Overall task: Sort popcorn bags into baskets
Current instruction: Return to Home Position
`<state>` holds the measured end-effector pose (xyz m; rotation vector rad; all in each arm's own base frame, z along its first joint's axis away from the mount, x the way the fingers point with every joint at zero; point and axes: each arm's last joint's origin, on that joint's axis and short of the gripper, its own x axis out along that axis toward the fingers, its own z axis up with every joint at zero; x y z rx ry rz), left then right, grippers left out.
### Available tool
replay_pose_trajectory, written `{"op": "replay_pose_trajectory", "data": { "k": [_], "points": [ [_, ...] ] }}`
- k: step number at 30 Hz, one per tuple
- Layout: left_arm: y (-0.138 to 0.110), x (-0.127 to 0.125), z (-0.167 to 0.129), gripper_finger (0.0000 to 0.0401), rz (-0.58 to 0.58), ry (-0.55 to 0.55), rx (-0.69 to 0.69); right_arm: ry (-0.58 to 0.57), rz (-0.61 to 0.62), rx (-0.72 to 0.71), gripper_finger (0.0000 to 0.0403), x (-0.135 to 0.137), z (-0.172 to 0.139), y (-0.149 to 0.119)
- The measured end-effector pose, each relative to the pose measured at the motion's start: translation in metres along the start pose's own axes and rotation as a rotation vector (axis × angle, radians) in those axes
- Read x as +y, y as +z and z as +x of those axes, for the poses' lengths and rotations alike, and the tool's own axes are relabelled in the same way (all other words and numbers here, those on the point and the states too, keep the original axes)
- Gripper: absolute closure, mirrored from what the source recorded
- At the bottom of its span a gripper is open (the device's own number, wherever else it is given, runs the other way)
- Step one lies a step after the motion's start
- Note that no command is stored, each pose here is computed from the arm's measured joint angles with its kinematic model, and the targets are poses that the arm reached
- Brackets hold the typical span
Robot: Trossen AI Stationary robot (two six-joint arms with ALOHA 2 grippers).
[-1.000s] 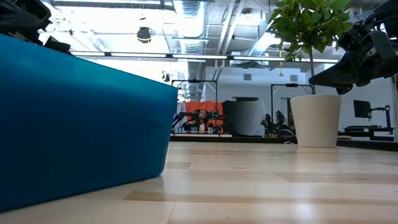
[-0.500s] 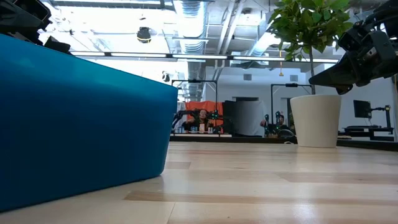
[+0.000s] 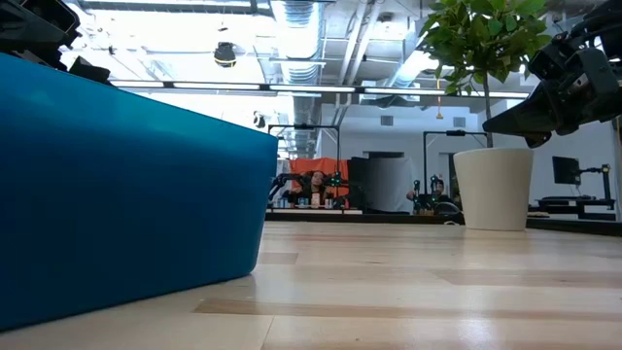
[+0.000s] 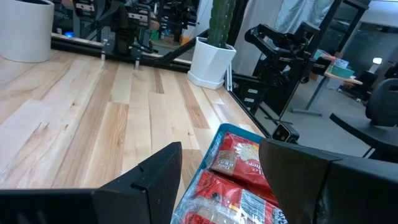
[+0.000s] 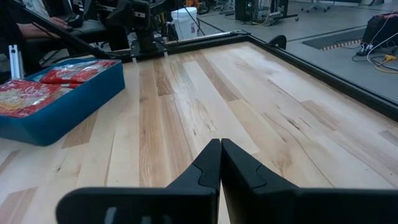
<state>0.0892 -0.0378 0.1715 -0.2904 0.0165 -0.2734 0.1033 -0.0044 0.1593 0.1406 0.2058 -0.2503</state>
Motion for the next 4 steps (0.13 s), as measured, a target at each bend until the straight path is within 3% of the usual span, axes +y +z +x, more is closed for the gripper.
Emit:
{"op": "replay_pose_trajectory", "data": {
  "k": [4],
  "points": [
    [0.0000, 0.0000, 0.0000, 0.0196, 0.000, 0.000, 0.000, 0.000, 0.000, 0.000, 0.0365, 0.0000, 0.0000, 0.0000]
  ]
}}
